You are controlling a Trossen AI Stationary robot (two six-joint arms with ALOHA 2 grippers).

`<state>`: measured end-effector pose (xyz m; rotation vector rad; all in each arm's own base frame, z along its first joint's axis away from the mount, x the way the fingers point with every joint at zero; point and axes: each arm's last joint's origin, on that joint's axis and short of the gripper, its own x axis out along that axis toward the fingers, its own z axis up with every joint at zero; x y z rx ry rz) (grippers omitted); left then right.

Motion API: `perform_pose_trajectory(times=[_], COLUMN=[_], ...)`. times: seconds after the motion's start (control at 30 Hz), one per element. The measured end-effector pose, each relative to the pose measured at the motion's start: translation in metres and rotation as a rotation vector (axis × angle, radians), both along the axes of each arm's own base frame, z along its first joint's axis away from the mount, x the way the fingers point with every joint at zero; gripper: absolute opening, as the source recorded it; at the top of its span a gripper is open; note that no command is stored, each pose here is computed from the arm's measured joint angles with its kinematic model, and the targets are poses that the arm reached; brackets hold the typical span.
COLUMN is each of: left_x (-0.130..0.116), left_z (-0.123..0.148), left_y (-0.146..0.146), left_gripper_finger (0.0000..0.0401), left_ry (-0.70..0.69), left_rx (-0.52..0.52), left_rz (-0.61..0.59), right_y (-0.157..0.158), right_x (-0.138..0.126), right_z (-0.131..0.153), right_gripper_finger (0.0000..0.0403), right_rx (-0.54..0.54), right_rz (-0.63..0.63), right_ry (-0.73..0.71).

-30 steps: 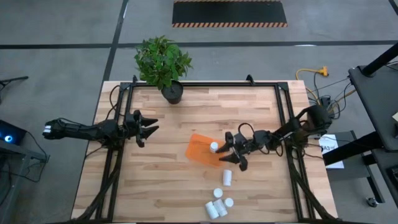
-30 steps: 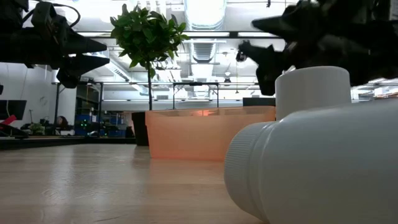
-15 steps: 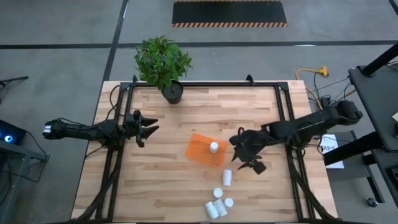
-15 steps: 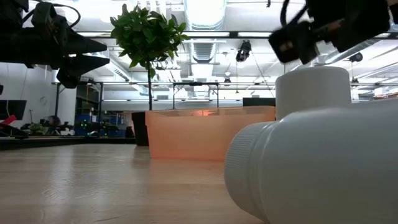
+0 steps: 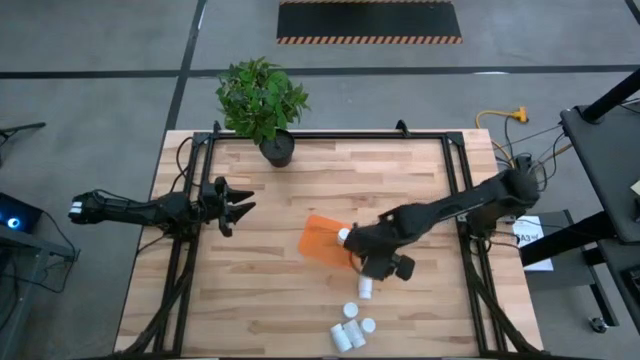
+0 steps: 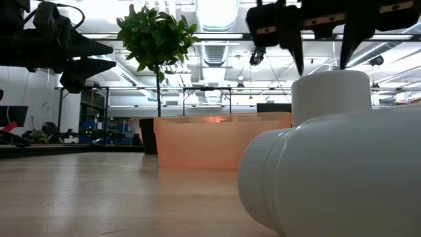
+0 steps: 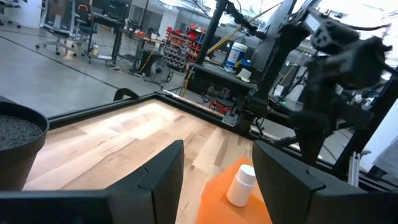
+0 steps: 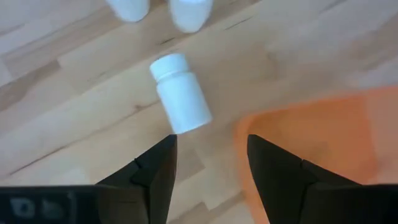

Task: Pick and place pill bottles into a basket
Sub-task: Put the white pill bottle into the orange container

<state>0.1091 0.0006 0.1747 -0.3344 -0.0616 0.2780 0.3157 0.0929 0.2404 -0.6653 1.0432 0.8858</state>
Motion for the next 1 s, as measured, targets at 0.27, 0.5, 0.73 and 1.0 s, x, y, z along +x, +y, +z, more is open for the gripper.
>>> perform_pose_trajectory(times=[0.27, 0.5, 0.73, 1.0], left_x=[0.000, 0.000, 0.000, 0.000], left_z=[0.000, 0.000, 0.000, 0.000], left_y=[0.000, 0.000, 0.000, 0.000], left_gripper_finger=[0.0173, 0.0173, 0.0173, 0.0173], left_ry=[0.000, 0.000, 0.001, 0.001], left_rx=[0.000, 0.000, 0.000, 0.000], left_rz=[0.000, 0.000, 0.000, 0.000], right_y=[0.027, 0.049, 0.058, 0.061], right_x=[0.025, 0.020, 0.018, 0.021], right_z=[-0.021, -0.022, -0.023, -0.024], right_gripper_finger=[0.0185, 0.0185, 0.0185, 0.0185], right_rx=[-0.029, -0.041, -0.041, -0.039], right_rz=[-0.006, 0.114, 0.158, 0.238], right_ry=[0.166, 0.153, 0.130, 0.056])
